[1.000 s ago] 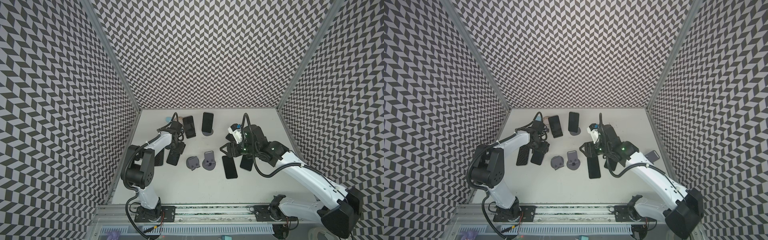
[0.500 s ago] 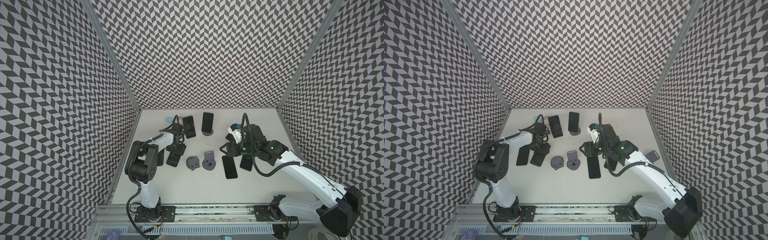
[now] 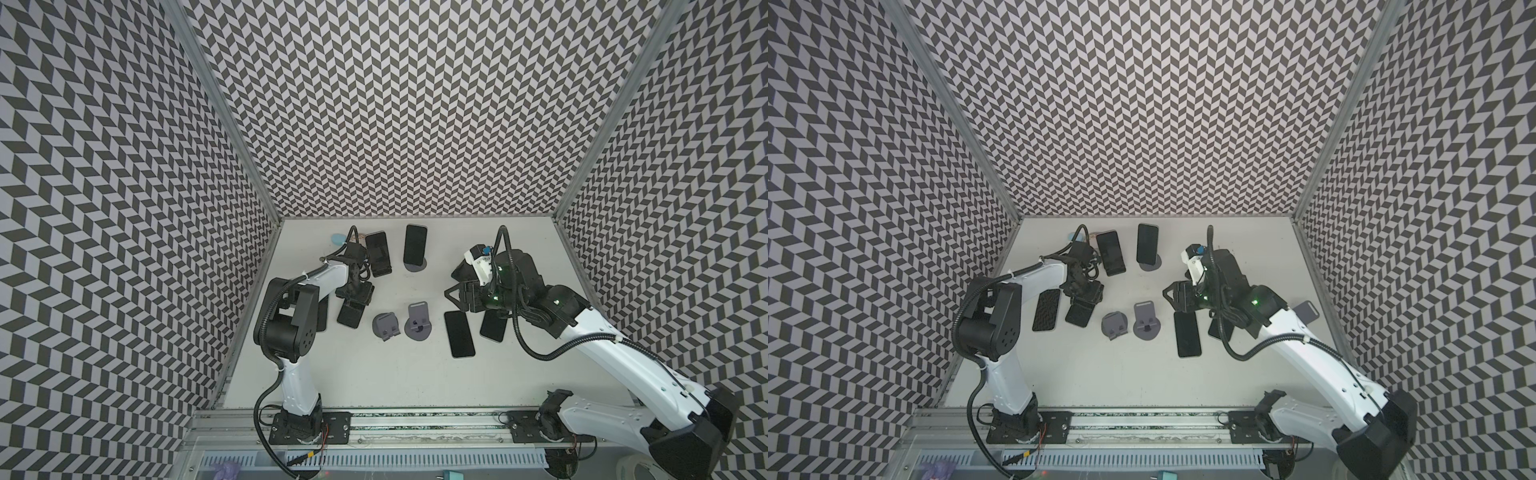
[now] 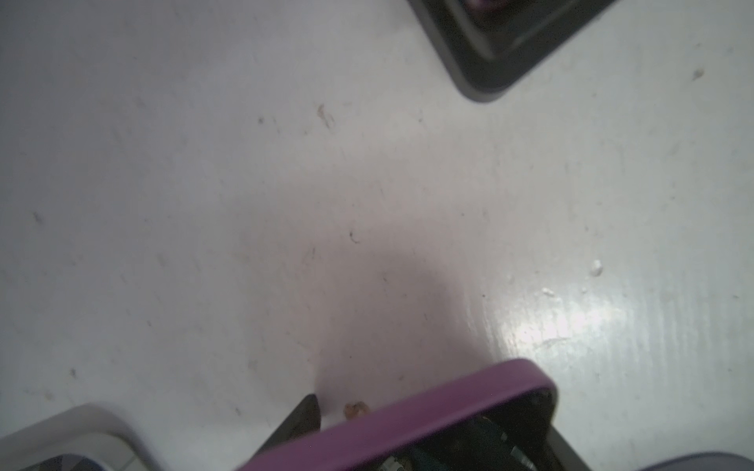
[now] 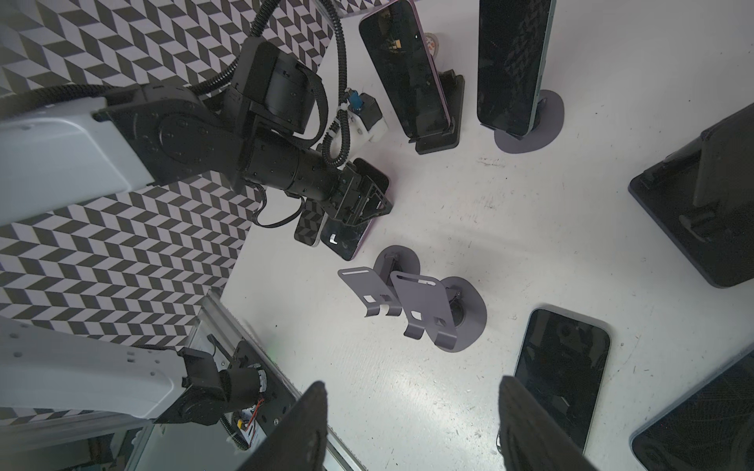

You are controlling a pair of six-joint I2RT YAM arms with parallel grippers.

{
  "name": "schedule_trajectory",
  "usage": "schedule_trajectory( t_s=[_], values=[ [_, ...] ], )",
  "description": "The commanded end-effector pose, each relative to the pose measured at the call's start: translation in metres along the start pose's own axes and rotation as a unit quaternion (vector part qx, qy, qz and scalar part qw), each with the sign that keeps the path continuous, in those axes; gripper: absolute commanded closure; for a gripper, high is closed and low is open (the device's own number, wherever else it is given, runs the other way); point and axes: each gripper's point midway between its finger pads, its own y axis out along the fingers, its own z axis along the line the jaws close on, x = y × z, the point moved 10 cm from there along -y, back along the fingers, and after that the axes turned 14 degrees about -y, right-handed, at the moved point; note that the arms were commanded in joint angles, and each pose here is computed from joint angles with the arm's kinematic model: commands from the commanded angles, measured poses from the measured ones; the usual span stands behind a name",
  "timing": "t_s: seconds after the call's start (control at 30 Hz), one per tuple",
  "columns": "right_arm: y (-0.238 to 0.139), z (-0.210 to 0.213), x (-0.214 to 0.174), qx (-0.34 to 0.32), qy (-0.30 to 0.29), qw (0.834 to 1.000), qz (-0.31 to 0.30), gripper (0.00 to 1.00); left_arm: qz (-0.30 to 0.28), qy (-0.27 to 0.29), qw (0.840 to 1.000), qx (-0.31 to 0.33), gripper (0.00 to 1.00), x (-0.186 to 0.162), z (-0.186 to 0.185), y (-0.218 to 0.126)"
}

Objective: Remove the phone from the phone stand
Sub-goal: 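Lower the purple-edged phone flat onto the table with the left gripper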

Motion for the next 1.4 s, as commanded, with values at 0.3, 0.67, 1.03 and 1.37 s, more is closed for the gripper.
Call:
schedule_trajectory(
  t_s=[0.3, 0.67, 1.03, 1.37],
  values=[
    [-0.019, 0.006, 0.014, -0.009, -0.003, 0.999, -0.044, 0.36, 0.021, -0.007, 0.999, 0.025, 0.35, -0.019, 0.007, 0.017],
    [-0.016, 0.006, 0.014, 0.001, -0.006, 0.999, -0.044, 0.36, 0.012, -0.018, 1.000, 0.014, 0.29, -0.021, 0.008, 0.016],
    [-0.019, 0.012, 0.034, 0.002, -0.028, 0.998, -0.053, 0.36, 0.017, -0.034, 0.999, 0.025, 0.25, -0.033, 0.014, 0.018],
    [-0.021, 0.011, 0.029, 0.003, -0.023, 0.998, -0.056, 0.36, 0.029, -0.051, 0.998, 0.033, 0.24, -0.047, 0.025, 0.023]
  ],
)
